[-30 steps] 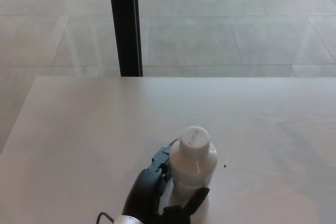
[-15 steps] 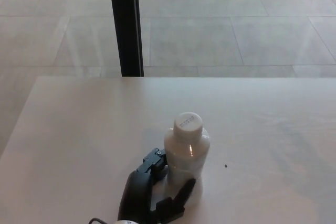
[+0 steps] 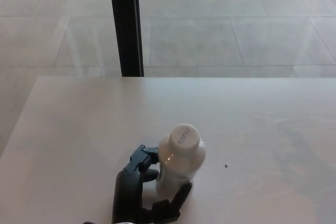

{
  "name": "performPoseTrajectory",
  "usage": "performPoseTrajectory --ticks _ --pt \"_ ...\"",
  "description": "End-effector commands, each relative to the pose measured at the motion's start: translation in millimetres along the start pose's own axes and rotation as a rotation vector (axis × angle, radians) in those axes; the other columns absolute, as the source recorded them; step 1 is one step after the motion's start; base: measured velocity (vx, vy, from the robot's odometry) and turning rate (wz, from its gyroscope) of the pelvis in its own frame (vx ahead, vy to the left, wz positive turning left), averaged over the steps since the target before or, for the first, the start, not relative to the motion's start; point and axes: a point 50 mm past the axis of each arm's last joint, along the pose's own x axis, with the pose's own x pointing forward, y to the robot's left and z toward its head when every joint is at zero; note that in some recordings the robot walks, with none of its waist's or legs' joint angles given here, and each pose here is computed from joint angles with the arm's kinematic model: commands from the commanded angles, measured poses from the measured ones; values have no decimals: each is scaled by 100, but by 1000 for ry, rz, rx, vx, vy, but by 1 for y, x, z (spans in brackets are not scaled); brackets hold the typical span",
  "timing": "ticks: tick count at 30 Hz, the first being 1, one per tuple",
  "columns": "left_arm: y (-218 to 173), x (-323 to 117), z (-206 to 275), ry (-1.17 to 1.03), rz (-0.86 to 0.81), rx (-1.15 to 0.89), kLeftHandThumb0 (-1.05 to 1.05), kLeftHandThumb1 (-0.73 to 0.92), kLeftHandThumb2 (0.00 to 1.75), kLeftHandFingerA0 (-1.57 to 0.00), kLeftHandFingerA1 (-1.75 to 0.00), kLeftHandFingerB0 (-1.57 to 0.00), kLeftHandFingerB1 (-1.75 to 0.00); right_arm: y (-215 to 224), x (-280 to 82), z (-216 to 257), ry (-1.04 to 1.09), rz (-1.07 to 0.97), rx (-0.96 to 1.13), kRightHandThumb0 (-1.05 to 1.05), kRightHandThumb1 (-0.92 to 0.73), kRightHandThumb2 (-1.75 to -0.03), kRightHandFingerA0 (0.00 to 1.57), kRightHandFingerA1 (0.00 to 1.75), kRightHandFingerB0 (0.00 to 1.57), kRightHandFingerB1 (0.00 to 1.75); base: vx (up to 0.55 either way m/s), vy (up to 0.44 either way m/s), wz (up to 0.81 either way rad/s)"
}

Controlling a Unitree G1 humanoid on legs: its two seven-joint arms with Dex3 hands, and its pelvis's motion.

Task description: The robot uses its left hand to to lift the bottle kept on the middle of the desk and tilts it towards its right hand. It then uses its right hand to rotate its cap to open it and places the bottle and cap back on the desk

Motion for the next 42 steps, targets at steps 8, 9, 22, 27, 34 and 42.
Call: performPoseTrajectory --ticks 8,9,22,27,34,42 --pt "5 25 57 -242 33 176 -16 49 110 -88 -170 -78 -152 4 0 3 7 -5 -20 -29 -70 -60 66 112 42 40 0 0 0" --pt "13 29 64 -269 7 242 -15 51 111 -95 -166 -82 -139 6 1 3 4 18 -29 -30 -70 -60 65 113 41 41 0 0 0" --pt "46 41 110 -145 -271 915 -29 47 92 -85 -151 -89 -75 48 10 9 -49 144 -285 -43 -61 -58 71 104 50 43 0 0 0" --pt "46 37 96 -34 -334 1003 -25 52 75 -88 -143 -89 -70 75 18 37 -245 111 -412 -52 -58 -59 69 109 54 42 0 0 0" --pt "41 32 66 148 -423 1181 -32 59 75 -80 -160 -79 -69 115 8 66 -478 101 -557 -52 -59 -58 63 106 54 43 0 0 0" --pt "39 26 51 199 -453 1200 -32 58 87 -79 -170 -75 -86 137 -5 50 -503 178 -628 -56 -49 -91 71 100 47 59 0 0 0"
